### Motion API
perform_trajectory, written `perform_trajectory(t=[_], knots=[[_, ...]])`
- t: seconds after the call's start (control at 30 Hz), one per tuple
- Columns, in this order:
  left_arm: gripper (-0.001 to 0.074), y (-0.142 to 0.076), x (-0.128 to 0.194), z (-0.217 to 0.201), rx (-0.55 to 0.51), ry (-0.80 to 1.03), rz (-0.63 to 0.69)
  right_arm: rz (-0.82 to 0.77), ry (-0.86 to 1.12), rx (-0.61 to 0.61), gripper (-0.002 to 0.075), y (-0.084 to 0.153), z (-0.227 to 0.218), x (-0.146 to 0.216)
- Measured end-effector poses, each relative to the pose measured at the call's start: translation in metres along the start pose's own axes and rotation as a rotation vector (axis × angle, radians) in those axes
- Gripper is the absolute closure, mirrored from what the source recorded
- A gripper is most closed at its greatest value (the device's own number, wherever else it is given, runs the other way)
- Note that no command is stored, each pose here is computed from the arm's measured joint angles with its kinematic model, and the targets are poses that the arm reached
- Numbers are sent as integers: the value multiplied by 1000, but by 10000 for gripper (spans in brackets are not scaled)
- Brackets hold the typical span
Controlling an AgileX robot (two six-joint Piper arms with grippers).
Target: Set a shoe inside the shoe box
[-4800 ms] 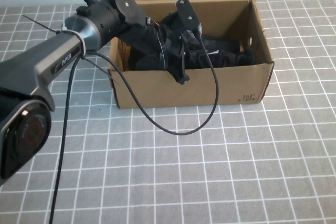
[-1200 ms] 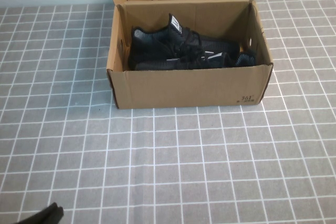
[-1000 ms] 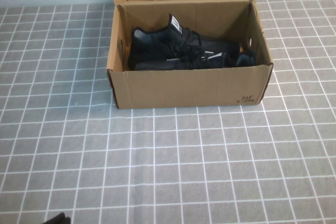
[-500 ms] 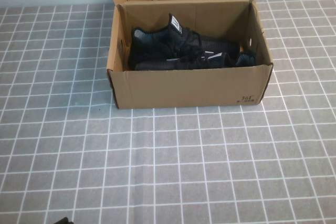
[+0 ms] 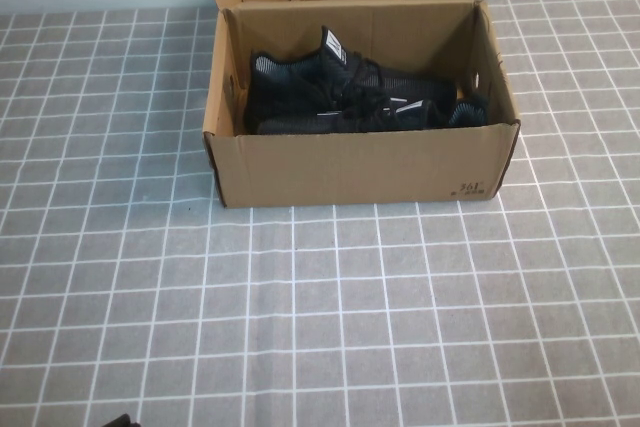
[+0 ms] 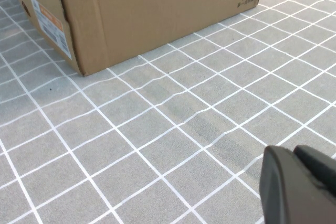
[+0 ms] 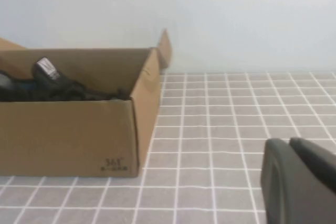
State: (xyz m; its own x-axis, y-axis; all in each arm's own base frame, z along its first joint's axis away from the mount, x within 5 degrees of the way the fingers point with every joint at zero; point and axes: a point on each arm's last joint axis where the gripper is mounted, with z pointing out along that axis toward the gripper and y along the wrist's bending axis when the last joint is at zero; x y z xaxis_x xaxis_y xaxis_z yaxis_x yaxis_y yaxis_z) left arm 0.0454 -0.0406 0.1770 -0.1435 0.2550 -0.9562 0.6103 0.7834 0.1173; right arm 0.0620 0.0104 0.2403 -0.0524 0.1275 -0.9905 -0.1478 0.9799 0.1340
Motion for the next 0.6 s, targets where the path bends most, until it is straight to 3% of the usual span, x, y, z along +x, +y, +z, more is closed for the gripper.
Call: perform_trajectory(t=[0.33,0.6], knots=[[736,0,1,0,0,2,0,11,-1,43,742,-8,-5,44],[736,0,1,0,0,2,4,17,214,44,742,-8,-7,64]])
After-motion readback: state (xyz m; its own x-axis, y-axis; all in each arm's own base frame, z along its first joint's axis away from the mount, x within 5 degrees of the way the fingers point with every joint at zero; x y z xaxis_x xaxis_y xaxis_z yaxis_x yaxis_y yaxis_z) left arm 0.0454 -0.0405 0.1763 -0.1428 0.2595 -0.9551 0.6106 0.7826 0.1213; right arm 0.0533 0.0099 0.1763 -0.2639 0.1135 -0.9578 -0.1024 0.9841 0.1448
